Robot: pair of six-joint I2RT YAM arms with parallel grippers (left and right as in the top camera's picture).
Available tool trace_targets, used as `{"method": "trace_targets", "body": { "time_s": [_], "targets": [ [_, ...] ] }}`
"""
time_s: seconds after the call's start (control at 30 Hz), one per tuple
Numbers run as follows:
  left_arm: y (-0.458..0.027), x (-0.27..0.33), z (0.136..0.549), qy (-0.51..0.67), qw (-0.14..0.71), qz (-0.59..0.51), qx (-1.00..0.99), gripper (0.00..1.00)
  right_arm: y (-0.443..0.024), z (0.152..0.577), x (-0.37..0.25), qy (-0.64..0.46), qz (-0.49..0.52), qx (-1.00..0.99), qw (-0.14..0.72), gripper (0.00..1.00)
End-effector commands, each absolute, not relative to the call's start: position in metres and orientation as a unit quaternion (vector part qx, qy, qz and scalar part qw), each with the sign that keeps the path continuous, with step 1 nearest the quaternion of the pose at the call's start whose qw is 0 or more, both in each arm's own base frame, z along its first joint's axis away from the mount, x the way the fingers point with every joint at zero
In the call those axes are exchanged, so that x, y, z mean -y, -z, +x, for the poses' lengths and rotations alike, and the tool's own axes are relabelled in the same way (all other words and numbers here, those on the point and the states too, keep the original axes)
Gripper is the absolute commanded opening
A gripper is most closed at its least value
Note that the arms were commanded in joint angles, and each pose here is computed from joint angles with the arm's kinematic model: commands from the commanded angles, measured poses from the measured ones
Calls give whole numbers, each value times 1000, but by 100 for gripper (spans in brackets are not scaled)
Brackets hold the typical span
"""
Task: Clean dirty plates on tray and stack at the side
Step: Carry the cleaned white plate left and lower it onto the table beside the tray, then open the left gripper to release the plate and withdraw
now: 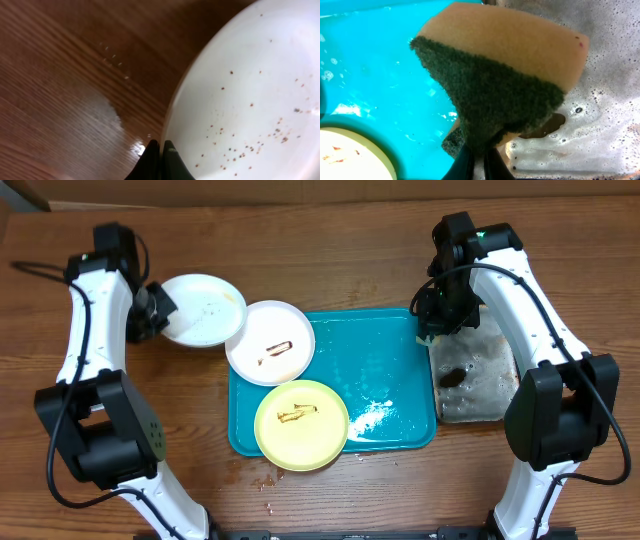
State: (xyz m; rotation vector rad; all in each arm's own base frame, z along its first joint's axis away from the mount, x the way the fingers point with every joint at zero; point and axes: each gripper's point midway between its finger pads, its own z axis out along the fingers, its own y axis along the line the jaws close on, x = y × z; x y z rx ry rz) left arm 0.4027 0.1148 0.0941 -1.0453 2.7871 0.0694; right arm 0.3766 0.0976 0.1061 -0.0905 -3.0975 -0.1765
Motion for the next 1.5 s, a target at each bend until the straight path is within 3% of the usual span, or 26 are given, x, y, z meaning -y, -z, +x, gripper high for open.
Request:
{"method": "trace_targets", "body": {
  "time_s": [0.0,0.2,0.57,0.93,1.17,1.27,1.47],
  "targets": [
    [-69,-126,380,-29,59,-360,-931,4,-105,375,-98,60,-26,998,22,4],
    [-36,-141,357,-24,41,-383,-922,4,-105,374,-98,59,-26,998,25,4],
    [-42,-150,363,-10,65,-402,-913,5,-105,371,-98,58,-27,997,30,4],
    [-42,-197,336,43,61,-471,-879,4,-105,372,-98,59,-27,997,29,4],
    [-42,-182,347,44,64,-440,-895,6,-105,373,-100,64,-26,997,28,4],
    [-42,-176,350,37,63,-430,-900,36,-105,372,-100,64,-27,997,29,4],
    [-42,-173,350,32,60,-424,-903,64,-105,372,-100,63,-26,997,30,4]
  ]
}}
